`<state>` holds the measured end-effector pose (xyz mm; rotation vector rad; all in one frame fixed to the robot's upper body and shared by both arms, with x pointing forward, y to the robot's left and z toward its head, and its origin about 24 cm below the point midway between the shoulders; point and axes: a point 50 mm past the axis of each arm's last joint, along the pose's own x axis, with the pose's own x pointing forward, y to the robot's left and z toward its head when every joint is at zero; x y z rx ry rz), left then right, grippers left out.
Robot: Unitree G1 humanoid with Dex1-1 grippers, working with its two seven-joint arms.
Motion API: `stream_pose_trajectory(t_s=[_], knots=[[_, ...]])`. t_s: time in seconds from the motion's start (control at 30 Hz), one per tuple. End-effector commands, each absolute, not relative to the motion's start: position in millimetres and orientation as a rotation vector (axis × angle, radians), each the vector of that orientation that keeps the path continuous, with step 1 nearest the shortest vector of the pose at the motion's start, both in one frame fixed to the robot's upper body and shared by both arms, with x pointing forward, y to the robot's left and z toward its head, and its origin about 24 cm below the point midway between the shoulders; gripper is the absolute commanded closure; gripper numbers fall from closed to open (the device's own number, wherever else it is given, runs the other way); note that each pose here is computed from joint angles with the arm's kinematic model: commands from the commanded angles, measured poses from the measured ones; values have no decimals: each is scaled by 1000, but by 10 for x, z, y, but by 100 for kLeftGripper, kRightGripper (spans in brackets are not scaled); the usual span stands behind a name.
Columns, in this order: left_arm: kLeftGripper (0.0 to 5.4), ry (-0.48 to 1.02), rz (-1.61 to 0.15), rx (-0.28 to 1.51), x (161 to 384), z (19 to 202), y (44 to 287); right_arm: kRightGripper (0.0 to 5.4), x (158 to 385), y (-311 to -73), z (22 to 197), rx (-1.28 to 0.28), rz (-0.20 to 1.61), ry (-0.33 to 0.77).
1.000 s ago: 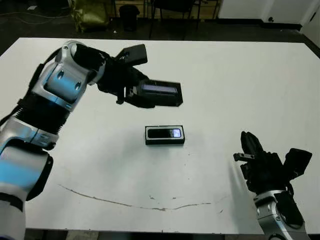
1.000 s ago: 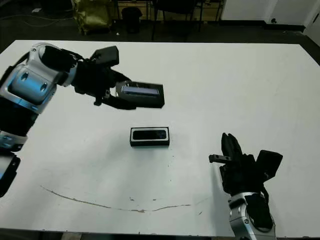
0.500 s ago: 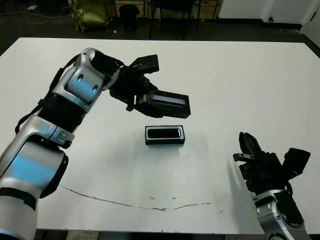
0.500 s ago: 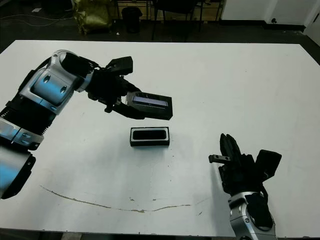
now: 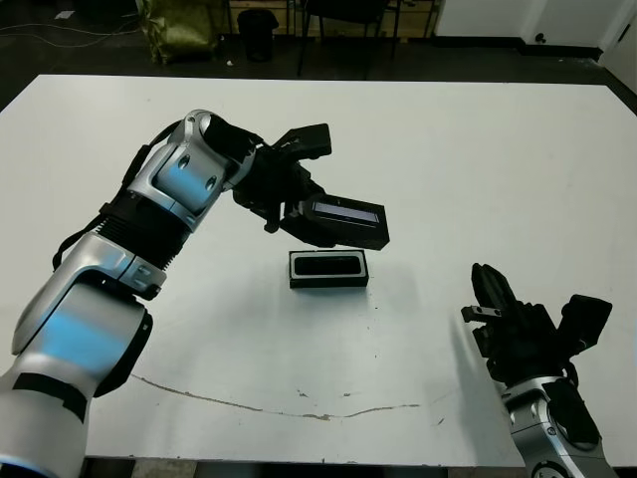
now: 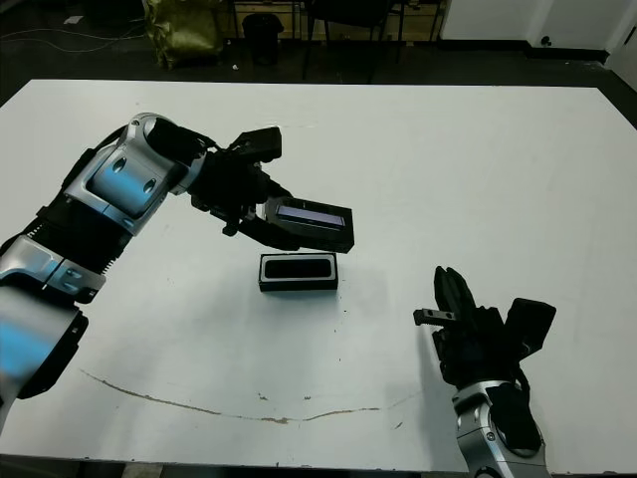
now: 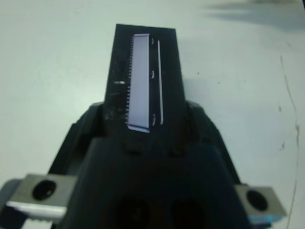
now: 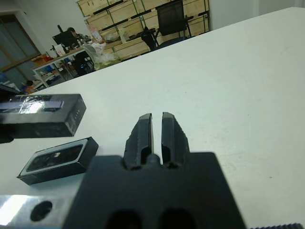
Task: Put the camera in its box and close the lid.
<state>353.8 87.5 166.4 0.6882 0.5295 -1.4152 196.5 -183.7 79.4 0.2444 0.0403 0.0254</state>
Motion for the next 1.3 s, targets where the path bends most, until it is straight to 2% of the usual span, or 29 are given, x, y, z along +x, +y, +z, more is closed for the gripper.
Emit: stream_pose_trajectory(t_s=[0.03,0.57,1.3], knots=[[277,611,-1395,664,3521,1491,937,540,1947,-1868,763,217,14,52],[277,650,-1407,709,3488,1383,997,540,1954,-1877,740,269,21,64],[277,664,-1426,705,3463,1304,872,540,1923,-1885,726,235,2,71]])
